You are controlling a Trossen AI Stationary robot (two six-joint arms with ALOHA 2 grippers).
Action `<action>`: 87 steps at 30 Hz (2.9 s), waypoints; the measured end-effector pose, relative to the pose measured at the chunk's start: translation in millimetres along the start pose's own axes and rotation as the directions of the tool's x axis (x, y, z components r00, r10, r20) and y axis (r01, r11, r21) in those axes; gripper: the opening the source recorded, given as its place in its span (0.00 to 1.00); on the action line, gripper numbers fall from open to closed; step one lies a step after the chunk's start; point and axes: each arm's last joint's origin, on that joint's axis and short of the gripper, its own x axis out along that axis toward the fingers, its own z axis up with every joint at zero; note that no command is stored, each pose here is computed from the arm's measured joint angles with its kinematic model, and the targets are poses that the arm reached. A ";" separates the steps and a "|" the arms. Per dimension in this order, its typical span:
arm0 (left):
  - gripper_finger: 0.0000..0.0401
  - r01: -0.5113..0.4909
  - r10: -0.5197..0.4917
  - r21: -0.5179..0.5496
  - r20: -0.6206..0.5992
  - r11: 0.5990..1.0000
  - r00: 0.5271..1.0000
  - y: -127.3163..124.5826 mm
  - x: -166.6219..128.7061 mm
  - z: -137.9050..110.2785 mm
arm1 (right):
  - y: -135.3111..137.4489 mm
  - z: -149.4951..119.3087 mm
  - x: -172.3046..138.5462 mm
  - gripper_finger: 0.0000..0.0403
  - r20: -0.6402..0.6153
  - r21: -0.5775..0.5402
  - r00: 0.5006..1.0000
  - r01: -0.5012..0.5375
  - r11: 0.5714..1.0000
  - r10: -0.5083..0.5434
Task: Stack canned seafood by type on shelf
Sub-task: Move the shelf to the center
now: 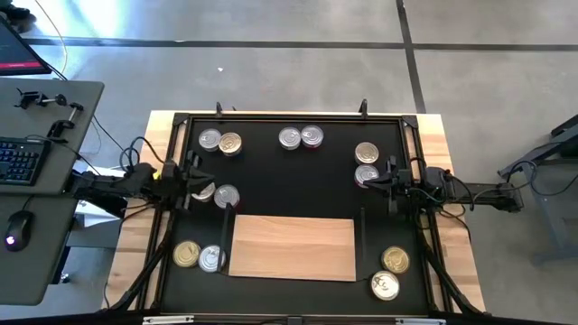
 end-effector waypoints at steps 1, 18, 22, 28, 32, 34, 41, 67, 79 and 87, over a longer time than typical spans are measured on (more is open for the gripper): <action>0.00 0.003 -0.003 -0.003 0.005 1.000 1.000 -0.1 0.0 0.5 | 0.0 0.0 0.0 0.01 0.000 0.000 1.000 0.000 1.000 0.000; 0.00 0.058 -0.033 0.198 -0.126 0.979 0.991 -13.4 23.3 -8.8 | 0.0 0.0 0.0 0.01 0.000 0.000 1.000 0.001 1.000 -0.001; 0.00 -0.041 0.084 0.274 -0.147 0.961 0.985 -25.8 48.8 16.9 | -0.2 -0.1 0.0 0.01 0.000 0.000 1.000 0.005 1.000 -0.005; 0.00 -0.131 0.276 0.415 -0.311 0.900 0.910 -44.9 93.6 69.2 | -0.1 -0.1 0.0 0.01 0.000 0.000 1.000 0.004 1.000 -0.004; 0.04 -0.181 0.367 0.402 -0.452 0.897 0.813 -52.0 114.2 109.4 | -0.1 0.0 0.0 0.01 0.000 0.000 1.000 0.004 1.000 -0.004; 0.08 -0.208 0.371 0.341 -0.537 0.917 0.757 -56.1 122.3 125.0 | -0.1 0.0 0.0 0.01 0.000 0.000 1.000 0.004 1.000 -0.004; 0.35 -0.412 0.217 -0.016 -0.831 0.911 0.513 -69.1 136.7 136.1 | -0.1 -0.1 0.0 0.01 0.000 0.000 1.000 0.003 1.000 -0.003; 0.62 -0.632 -0.092 -0.306 -0.933 0.712 0.348 -112.3 88.0 19.4 | 0.0 0.0 0.0 0.01 0.000 0.000 1.000 0.000 1.000 0.000; 0.47 -0.693 0.016 -0.340 -0.892 0.636 0.452 -106.4 90.7 12.4 | 0.0 -0.1 0.0 0.01 -0.001 0.000 1.000 0.000 1.000 0.000; 0.25 -0.643 0.030 -0.362 -0.857 0.675 0.514 -107.9 95.7 14.8 | 0.0 0.0 0.0 0.01 0.000 0.000 1.000 0.001 1.000 -0.001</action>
